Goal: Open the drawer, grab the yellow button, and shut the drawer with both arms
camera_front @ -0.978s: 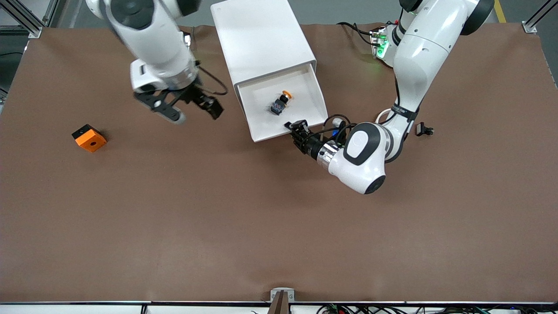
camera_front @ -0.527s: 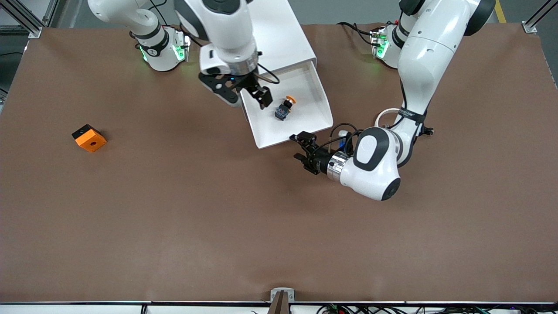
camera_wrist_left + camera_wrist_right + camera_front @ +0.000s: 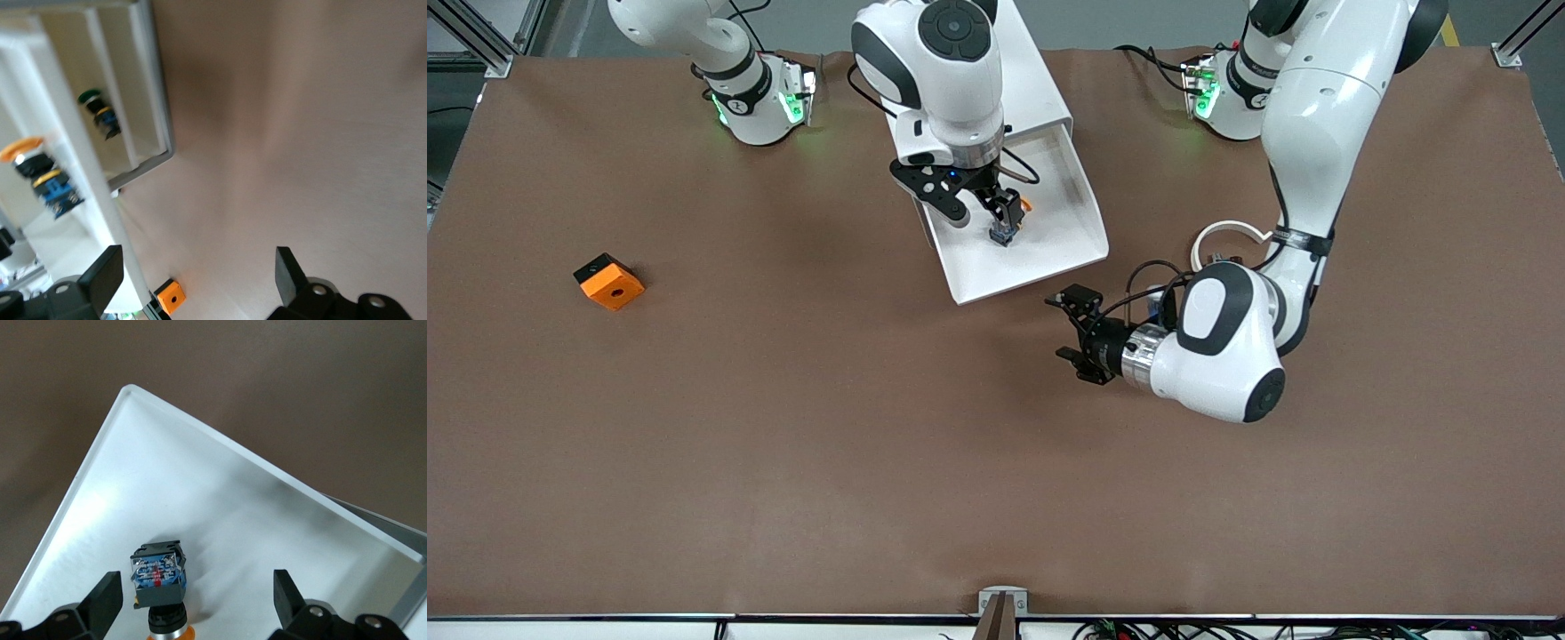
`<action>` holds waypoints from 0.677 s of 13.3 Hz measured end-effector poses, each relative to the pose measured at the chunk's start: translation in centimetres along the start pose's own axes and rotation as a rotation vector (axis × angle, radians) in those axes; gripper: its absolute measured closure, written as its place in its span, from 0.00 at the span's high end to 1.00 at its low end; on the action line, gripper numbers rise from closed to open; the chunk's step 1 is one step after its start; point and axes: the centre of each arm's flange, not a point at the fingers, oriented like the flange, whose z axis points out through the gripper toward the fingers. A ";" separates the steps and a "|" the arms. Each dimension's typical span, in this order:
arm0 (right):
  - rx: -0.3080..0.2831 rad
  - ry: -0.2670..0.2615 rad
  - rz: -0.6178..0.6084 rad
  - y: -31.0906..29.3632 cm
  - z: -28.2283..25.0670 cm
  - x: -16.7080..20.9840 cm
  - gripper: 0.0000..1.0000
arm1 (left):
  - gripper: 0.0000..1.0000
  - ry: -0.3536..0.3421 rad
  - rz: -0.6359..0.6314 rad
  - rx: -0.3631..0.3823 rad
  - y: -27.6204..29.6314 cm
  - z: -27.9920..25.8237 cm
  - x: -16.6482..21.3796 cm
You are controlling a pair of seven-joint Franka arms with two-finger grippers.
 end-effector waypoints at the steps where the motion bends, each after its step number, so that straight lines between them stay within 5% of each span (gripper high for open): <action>1: 0.002 0.001 -0.002 -0.4 0.2 -0.2 1.00 | 1.00 0.014 0.056 -0.022 0.5 -0.8 0.5; 6: -0.007 0.055 -0.040 -2.8 3.1 -1.1 1.00 | 1.00 0.114 0.319 -0.124 1.9 -4.2 2.1; 9: 0.015 0.058 -0.043 -3.7 4.0 -1.3 1.00 | 1.00 0.379 0.455 -0.254 -1.0 -5.2 0.5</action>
